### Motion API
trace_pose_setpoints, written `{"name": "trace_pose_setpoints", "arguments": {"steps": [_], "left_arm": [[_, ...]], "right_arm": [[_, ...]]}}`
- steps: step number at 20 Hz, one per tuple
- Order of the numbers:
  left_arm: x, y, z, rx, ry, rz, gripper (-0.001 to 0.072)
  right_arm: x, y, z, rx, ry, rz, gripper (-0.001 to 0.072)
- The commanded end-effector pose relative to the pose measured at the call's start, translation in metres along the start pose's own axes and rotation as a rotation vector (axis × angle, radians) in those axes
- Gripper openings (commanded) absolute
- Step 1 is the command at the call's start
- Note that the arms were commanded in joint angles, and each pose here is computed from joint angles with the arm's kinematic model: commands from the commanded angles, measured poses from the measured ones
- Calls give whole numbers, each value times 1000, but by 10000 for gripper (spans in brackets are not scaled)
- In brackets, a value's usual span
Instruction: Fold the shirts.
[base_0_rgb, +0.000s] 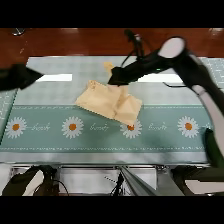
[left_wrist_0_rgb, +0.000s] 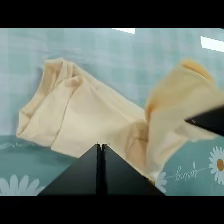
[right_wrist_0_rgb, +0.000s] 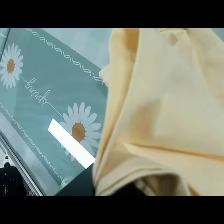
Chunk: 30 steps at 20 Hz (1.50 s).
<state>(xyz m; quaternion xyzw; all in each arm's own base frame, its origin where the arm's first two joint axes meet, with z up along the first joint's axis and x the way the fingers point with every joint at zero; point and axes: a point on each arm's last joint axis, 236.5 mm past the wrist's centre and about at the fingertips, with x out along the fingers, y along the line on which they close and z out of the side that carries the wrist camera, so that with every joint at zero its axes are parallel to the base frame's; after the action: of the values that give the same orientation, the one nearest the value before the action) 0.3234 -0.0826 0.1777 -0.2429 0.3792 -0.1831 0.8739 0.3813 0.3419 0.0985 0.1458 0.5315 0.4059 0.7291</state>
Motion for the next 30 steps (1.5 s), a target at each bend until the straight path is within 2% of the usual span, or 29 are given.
{"name": "trace_pose_setpoints", "arguments": {"steps": [1,4,5,6,7,11,13,15,17,20,22,25,27,30], "left_arm": [[-16,3,-73,-25,-53,-4,25],[-3,10,-128,-127,-19,-45,25],[3,14,-142,-156,-1,-54,25],[9,20,-154,-180,20,-55,25],[15,26,-163,-202,39,-49,25],[26,41,-168,-252,37,-25,26],[26,41,-168,-253,35,-26,25],[26,41,-168,-252,34,-25,25],[26,42,-167,-252,31,-24,25],[26,43,-165,-248,23,-22,25],[27,43,-166,-249,24,-21,25],[27,43,-166,-249,24,-21,25],[27,44,-164,-250,17,-20,25],[27,46,-158,-250,-9,-14,25]], "right_arm": [[85,-8,7,20,79,15,22],[119,-22,11,81,107,26,22],[126,-19,12,108,111,57,59],[130,-12,11,133,121,99,309],[129,0,9,141,138,151,615],[45,-5,29,100,140,204,629],[-38,-32,31,84,134,137,629],[-129,-87,11,51,131,-160,630],[-209,-139,-10,124,34,-498,630],[-253,-177,-53,286,-244,-670,630],[-230,-200,-105,456,-389,-663,629],[-136,-200,-169,747,-446,-396,628],[-87,-187,-184,783,-384,-254,628],[-40,-177,-184,753,-239,-171,628]]}}
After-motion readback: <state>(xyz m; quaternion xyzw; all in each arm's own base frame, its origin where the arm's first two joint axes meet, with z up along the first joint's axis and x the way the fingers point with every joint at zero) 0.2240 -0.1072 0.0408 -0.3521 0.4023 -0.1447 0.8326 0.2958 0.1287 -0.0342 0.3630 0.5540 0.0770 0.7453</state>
